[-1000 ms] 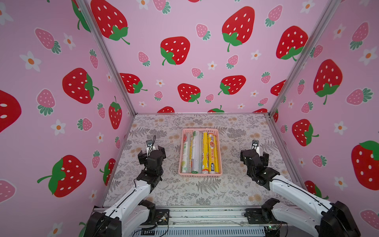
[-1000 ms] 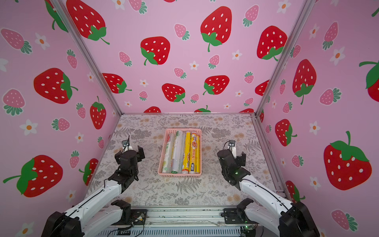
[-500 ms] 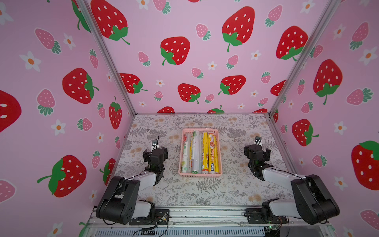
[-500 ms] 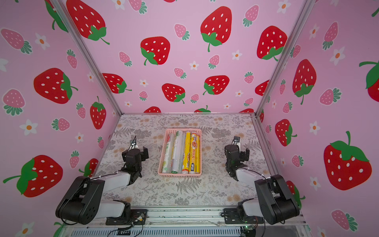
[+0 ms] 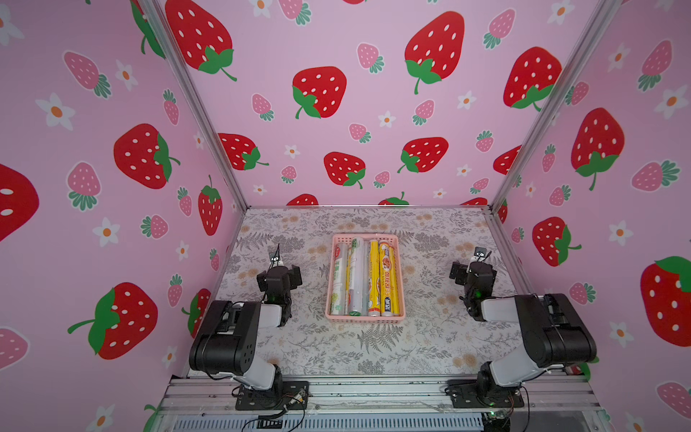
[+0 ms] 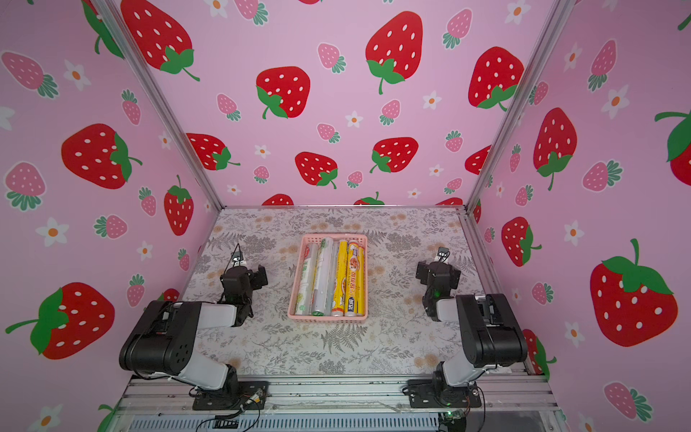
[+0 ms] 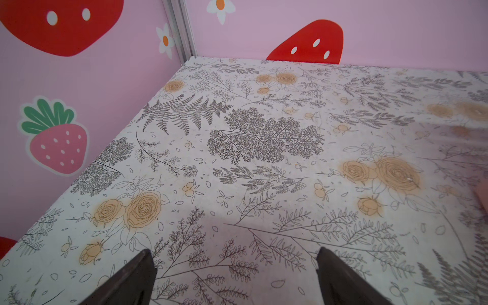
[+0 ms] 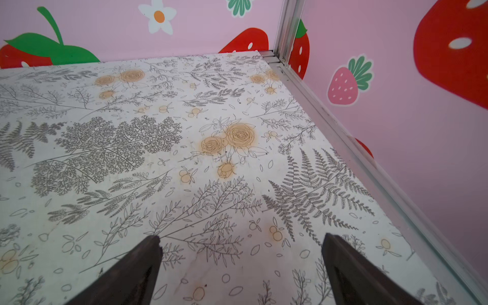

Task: Put the plastic wrap into the basket
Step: Reset both arms

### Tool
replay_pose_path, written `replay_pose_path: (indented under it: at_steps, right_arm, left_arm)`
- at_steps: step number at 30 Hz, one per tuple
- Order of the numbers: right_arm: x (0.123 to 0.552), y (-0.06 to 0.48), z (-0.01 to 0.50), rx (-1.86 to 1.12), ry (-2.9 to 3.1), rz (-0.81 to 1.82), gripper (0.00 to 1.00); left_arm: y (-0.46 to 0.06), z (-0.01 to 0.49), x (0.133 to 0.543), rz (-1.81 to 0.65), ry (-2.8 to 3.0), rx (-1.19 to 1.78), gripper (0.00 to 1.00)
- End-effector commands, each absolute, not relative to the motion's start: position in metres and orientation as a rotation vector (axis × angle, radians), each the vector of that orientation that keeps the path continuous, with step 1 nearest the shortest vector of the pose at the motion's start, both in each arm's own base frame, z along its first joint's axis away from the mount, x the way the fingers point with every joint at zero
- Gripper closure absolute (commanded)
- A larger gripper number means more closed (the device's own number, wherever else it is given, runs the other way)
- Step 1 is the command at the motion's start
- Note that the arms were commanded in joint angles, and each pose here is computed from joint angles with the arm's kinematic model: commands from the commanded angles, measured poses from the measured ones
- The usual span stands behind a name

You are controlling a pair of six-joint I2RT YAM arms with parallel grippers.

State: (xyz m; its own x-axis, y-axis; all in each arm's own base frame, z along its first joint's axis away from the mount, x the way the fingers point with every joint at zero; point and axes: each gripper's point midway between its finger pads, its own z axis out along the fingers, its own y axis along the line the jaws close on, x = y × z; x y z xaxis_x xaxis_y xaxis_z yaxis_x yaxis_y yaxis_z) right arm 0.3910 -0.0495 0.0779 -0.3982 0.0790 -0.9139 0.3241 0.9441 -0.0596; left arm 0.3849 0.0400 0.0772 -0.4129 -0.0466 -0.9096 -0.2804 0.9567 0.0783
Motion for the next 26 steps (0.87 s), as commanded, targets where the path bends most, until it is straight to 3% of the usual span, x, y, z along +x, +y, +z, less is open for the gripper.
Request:
replay_pose_path:
  at_steps: [1, 26]
  right_arm:
    - [0.3998, -0.0367, 0.0861, 0.262, 1.93, -0.174, 0.0]
    - [0.3993, -0.0339, 0.0852, 0.245, 1.944, -0.178, 0.0]
  left_arm:
    - [0.0335, 0.089, 0.3967, 0.2, 1.958, -0.226, 0.0]
    - [0.0338, 0.0894, 0.3965, 0.196, 1.956, -0.225, 0.0]
